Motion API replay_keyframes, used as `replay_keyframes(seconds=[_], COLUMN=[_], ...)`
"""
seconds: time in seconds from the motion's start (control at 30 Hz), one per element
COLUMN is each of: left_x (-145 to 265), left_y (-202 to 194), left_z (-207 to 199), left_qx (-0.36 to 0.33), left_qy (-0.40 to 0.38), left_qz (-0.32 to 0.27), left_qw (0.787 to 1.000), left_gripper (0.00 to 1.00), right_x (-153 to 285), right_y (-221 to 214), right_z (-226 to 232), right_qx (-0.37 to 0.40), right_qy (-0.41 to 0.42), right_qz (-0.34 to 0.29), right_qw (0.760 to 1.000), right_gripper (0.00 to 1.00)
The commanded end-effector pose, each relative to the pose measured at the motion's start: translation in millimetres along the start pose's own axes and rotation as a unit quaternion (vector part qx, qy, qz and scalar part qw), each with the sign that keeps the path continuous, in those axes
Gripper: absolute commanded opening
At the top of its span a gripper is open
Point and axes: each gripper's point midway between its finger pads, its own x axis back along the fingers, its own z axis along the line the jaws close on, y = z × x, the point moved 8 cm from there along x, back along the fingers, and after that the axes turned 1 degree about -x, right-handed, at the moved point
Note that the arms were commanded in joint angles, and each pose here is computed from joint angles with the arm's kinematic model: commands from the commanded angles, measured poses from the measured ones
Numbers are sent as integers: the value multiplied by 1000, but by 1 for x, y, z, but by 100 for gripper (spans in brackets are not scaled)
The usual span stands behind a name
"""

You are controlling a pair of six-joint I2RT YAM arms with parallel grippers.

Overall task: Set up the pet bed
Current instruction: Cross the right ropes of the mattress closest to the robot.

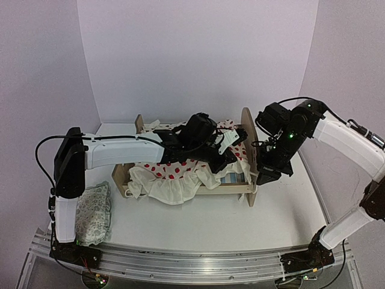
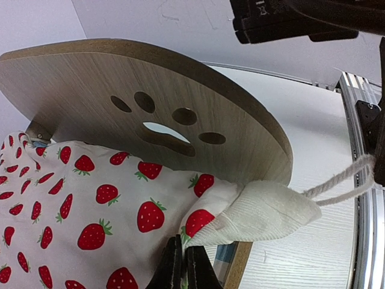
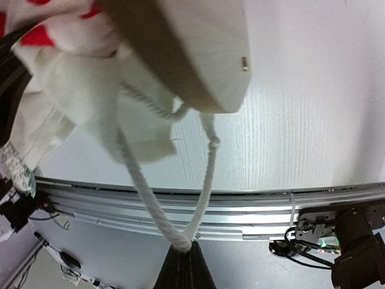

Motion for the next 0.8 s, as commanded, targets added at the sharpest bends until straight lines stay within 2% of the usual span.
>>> replay_keyframes(seconds=[0.0,0.1,0.2,0.27,0.37,0.5,0.57,0.77], left_x=[8,8,8,9,11,20,25,49], left_y=[19,18,18,19,22,31,35,35], left_z=[-5,-5,-5,-7,-11,-14,-14,-19], left_qx=[-7,-6,1,6,11,22,33,74], left_qy=[6,8,8,7,6,8,12,6], left_qz=[-34,-34,-35,-37,-40,-56,-63,-45], left_qw=[999,999,999,999,999,998,997,996], left_gripper=[4,4,7,17,40,56,71,81], right_x=[16,16,7,-2,-11,-6,-6,-16], right_y=[-21,-18,-17,-15,-11,-3,-1,6], right_z=[-44,-46,-44,-42,-40,-29,-26,-16], right_qx=[-84,-84,-83,-82,-73,-60,-54,-39], right_qy=[-130,-144,-144,-139,-133,-117,-116,-97], right_qz=[0,-18,-5,1,0,-14,-13,-7], right_qw=[988,986,986,987,988,991,992,995], right_gripper=[0,0,0,0,0,0,0,0])
